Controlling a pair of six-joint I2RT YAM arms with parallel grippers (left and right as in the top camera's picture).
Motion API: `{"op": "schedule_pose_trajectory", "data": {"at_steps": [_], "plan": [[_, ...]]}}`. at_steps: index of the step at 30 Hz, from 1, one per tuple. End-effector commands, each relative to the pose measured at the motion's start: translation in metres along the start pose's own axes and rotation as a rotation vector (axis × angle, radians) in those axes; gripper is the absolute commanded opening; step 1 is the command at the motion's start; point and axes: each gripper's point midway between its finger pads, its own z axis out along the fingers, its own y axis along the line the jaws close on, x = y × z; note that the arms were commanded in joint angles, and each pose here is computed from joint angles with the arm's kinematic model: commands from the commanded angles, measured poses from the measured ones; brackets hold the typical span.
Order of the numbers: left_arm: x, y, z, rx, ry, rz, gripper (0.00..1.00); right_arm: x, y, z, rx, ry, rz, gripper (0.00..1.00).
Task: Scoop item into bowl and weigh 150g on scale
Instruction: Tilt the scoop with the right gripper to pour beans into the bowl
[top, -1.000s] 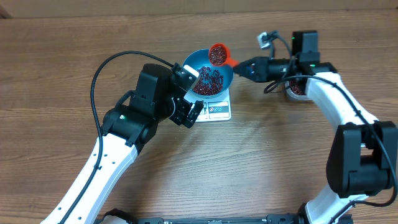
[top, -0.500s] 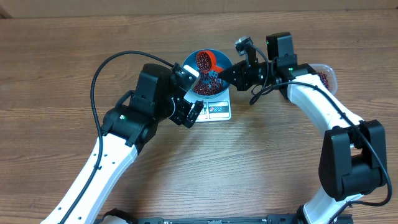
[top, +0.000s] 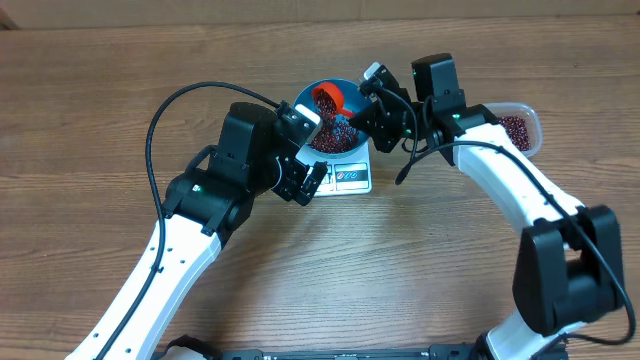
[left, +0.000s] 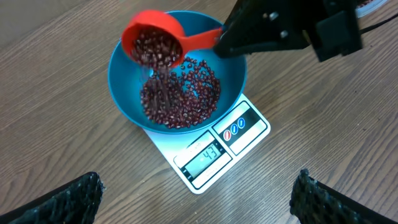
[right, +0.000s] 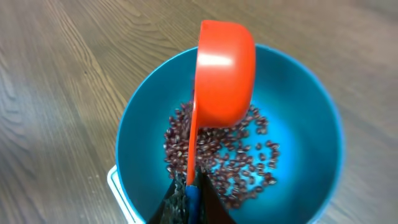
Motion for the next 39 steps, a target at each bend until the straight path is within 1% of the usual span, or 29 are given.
{"op": "schedule_pose_trajectory", "data": {"at_steps": [1,6,9,15,21,32,35,37,39], "plan": [[-0.005,-0.002,-0.007,0.009,-0.025,0.02,1.0,-0.03,-0.001,-0.029,0.085,-0.052,-0.136,0.04],[-0.005,-0.002,-0.007,0.009,-0.025,0.02,1.0,-0.035,0.006,-0.044,0.101,-0.048,-0.226,0.04],[-0.005,-0.002,-0.007,0.009,-0.025,0.02,1.0,-0.034,0.001,-0.05,0.143,-0.027,-0.238,0.04],[-0.005,-0.002,-0.007,0.009,-0.025,0.02,1.0,-0.029,0.0,-0.051,0.156,0.003,-0.306,0.04],[-0.005,-0.002,-0.007,0.009,-0.025,0.02,1.0,-0.028,-0.002,-0.051,0.167,0.012,-0.33,0.04],[-0.005,-0.002,-0.007,0.009,-0.025,0.02,1.0,-0.032,-0.001,-0.056,0.175,-0.001,-0.339,0.04],[-0.005,-0.002,-0.007,0.009,-0.025,0.021,1.0,-0.035,-0.004,-0.063,0.214,0.004,-0.339,0.04],[-0.005,-0.002,-0.007,0.009,-0.025,0.02,1.0,-0.037,-0.007,-0.069,0.252,0.006,-0.311,0.04],[-0.005,-0.002,-0.007,0.009,-0.025,0.02,0.99,-0.041,-0.01,-0.078,0.292,-0.007,-0.234,0.04]]}}
